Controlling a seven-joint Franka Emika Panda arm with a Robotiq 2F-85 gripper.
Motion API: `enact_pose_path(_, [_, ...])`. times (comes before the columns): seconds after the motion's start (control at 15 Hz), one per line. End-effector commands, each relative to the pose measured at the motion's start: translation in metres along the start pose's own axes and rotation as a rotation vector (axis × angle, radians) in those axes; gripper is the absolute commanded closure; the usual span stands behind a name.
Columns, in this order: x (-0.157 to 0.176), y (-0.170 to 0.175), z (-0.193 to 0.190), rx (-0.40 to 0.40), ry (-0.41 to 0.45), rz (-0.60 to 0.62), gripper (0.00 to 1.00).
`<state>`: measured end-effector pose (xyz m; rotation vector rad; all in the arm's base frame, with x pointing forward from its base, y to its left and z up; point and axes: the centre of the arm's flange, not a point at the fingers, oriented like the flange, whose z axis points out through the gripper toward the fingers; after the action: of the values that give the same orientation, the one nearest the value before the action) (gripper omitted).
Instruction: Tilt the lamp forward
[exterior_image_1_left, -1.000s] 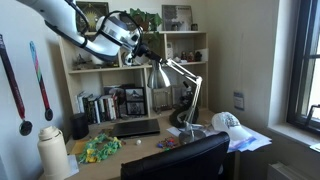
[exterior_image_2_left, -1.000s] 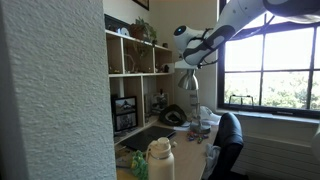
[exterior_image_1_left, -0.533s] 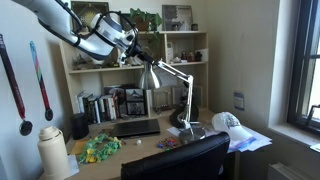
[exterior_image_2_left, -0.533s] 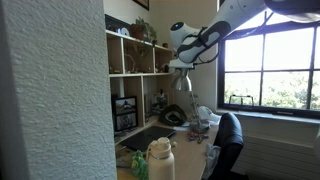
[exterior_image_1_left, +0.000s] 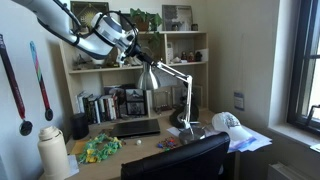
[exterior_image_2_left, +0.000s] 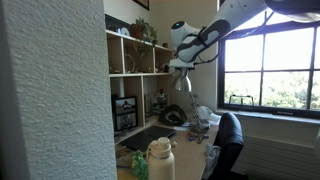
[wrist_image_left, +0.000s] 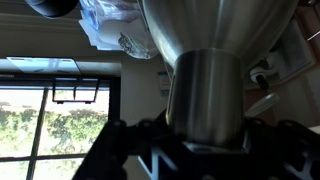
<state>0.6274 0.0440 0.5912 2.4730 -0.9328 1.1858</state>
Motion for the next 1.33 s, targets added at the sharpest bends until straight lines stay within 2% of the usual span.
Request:
enact_pose_path(0.0, [-0.007, 0.010, 0.019, -0.036, -0.039, -0.009, 0.78])
enact_pose_path(0.6, [0.004, 0.051, 0.061, -0.163, -0.062, 0.033, 0.78])
enact_pose_path(0.93, [-0.007, 0.061, 0.082, -0.207, -0.134, 0.008, 0.78])
enact_pose_path(1.27, [-0.021, 0.064, 0.099, -0.234, -0.244, -0.051, 0.78])
